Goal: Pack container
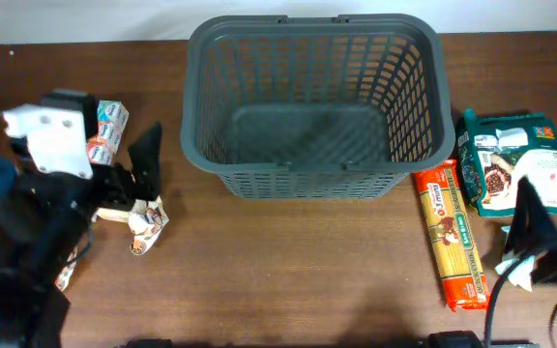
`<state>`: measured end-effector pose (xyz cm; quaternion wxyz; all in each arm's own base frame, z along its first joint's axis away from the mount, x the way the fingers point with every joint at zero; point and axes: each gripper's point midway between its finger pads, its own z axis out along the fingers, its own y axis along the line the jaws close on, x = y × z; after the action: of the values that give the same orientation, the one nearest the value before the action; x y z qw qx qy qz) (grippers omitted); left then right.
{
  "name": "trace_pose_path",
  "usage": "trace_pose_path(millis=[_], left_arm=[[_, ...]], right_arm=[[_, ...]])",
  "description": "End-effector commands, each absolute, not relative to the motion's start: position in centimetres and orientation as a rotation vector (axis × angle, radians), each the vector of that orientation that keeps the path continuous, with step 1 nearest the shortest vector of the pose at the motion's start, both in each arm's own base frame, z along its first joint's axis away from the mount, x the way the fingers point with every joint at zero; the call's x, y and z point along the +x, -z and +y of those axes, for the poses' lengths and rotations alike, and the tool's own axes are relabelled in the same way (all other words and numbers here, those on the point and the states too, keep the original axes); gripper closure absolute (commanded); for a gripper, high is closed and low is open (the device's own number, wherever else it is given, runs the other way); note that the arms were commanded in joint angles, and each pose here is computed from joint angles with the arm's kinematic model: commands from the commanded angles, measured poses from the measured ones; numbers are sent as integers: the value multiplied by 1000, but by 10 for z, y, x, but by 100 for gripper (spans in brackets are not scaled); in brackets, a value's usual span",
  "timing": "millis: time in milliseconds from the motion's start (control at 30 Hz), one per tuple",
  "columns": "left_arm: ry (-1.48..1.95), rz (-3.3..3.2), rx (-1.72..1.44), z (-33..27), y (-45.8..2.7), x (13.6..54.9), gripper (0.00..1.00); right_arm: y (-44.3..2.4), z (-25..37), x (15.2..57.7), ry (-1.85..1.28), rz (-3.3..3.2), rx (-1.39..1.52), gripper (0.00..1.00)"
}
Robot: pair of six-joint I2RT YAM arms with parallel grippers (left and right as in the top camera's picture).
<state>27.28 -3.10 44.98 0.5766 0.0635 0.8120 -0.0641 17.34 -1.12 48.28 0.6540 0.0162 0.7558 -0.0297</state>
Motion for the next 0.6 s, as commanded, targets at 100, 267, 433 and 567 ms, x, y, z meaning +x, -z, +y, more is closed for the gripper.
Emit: trace_pose_path(millis=[100, 267, 433, 567], left_arm=[[-18, 2078, 71, 5, -428, 299, 1], [-43, 2216, -3, 29, -389, 321, 1], [-22, 2279, 85, 33, -367, 337, 1], [-36, 2296, 89, 39, -361, 341, 1]], right_arm=[[-491, -43, 195, 260, 1900, 166, 1], [-481, -53, 215, 346, 1982, 202, 1], [-471, -70, 231, 373, 2027, 276, 1], [-461, -99, 237, 357, 2055, 401, 1]])
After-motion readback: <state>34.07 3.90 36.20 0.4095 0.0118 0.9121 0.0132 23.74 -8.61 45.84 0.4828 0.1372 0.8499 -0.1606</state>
